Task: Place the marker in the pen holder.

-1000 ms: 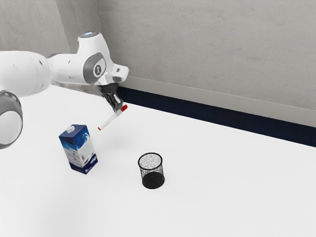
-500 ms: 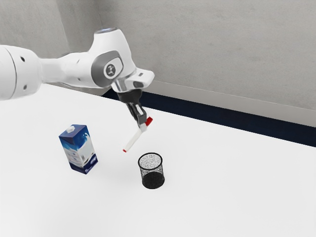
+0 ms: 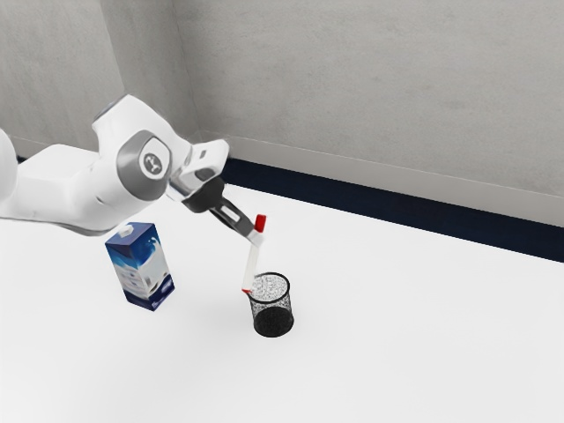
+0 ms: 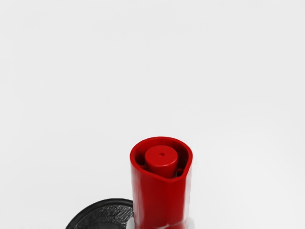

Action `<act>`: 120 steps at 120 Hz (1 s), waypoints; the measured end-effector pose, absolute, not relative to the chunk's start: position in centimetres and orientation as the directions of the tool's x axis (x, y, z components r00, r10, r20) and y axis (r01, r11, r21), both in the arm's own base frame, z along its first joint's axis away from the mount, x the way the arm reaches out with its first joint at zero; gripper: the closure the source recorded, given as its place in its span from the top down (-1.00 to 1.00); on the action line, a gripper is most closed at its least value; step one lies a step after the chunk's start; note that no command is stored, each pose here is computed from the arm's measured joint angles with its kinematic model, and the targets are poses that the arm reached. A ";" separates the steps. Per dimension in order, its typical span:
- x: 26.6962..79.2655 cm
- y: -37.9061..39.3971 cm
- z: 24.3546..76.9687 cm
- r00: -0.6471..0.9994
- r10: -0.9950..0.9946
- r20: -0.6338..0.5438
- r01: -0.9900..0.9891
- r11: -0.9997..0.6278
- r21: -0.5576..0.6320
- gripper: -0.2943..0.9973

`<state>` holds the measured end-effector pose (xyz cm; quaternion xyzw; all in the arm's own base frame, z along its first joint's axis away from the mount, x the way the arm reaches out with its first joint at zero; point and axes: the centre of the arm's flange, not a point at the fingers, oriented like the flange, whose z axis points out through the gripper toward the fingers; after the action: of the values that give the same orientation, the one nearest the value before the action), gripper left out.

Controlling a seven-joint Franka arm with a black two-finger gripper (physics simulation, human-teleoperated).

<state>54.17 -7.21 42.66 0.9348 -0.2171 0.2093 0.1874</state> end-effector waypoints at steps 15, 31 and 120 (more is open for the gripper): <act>54.6 -5.6 42.2 0.797 -0.311 0.517 -0.478 -0.848 0.228 -0.66; 57.1 -5.1 41.3 0.775 -0.313 0.549 -0.485 -0.851 0.200 -0.66; 57.6 -9.5 38.4 0.655 -0.514 0.554 -0.665 -0.741 0.098 0.03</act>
<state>57.62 -9.47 38.37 0.8975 -0.3283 0.2547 0.1476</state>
